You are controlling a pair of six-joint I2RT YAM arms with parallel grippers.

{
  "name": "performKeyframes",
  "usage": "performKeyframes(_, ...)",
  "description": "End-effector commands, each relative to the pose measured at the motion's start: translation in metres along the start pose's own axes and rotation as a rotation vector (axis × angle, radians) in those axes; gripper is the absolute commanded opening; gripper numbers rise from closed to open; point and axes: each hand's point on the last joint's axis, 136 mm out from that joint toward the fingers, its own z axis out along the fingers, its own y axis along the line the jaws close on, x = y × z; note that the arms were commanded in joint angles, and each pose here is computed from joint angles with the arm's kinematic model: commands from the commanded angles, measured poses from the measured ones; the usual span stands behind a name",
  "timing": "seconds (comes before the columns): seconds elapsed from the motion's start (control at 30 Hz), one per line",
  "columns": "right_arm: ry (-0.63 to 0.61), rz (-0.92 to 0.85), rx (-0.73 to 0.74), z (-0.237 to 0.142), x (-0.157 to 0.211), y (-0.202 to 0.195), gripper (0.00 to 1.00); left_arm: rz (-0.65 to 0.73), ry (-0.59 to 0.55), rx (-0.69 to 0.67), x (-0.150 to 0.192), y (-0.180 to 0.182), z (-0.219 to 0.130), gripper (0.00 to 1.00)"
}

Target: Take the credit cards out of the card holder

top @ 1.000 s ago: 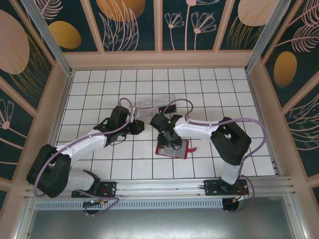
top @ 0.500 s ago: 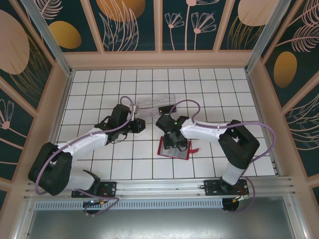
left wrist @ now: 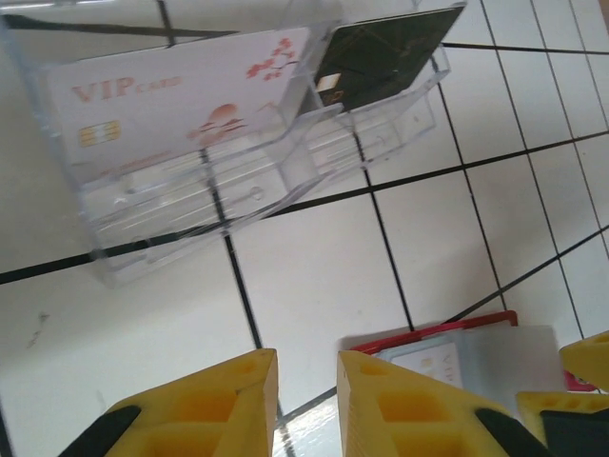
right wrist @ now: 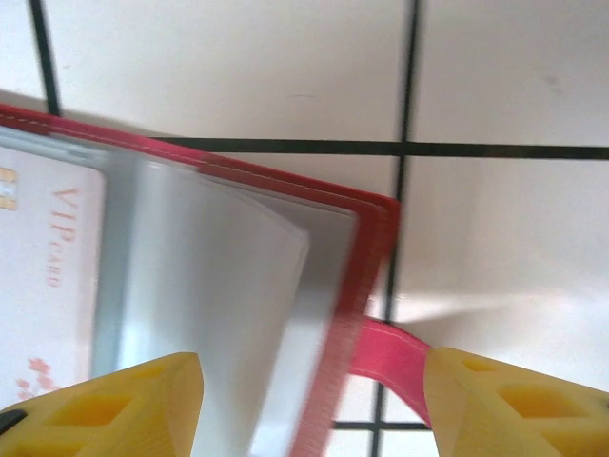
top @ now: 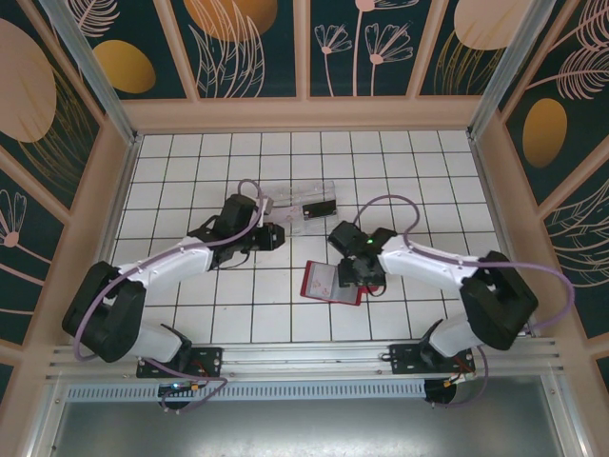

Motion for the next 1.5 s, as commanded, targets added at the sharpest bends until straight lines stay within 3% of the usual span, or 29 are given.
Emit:
performKeyframes(0.0, -0.031, 0.083, 0.046, -0.011, 0.003, -0.031, 0.64, 0.021, 0.037, 0.015, 0.002, -0.012, 0.008, 0.22)
performKeyframes(0.17, -0.108, 0.176, -0.143, -0.032, -0.017, -0.021, 0.62, 0.047, 0.111, 0.012, 0.021, -0.024, 0.026, 0.19)
performKeyframes(0.3, -0.131, 0.200, -0.424, -0.043, -0.028, 0.015, 0.59, 0.035, 0.172, 0.020, 0.042, -0.029, 0.037, 0.11)
performKeyframes(0.43, -0.116, 0.200, -0.692, -0.046, -0.029, 0.052, 0.50, 0.033, 0.238, 0.010, 0.064, -0.027, 0.045, 0.00)
performKeyframes(0.6, -0.124, 0.178, -0.856, -0.044, -0.028, 0.072, 0.38, 0.016, 0.303, 0.020, 0.085, -0.029, 0.054, 0.00)
performKeyframes(0.87, -0.072, 0.170, -0.907, -0.022, -0.016, 0.074, 0.20, 0.038, 0.400, 0.006, 0.112, -0.032, 0.070, 0.00)
performKeyframes(1.2, -0.014, 0.197, -0.826, 0.010, -0.001, 0.063, 0.18, 0.039, 0.449, -0.012, 0.125, -0.030, 0.074, 0.00)
performKeyframes(1.47, -0.025, 0.229, -0.786, 0.013, 0.005, 0.046, 0.18, 0.047, 0.470, -0.048, 0.131, -0.021, 0.072, 0.00)
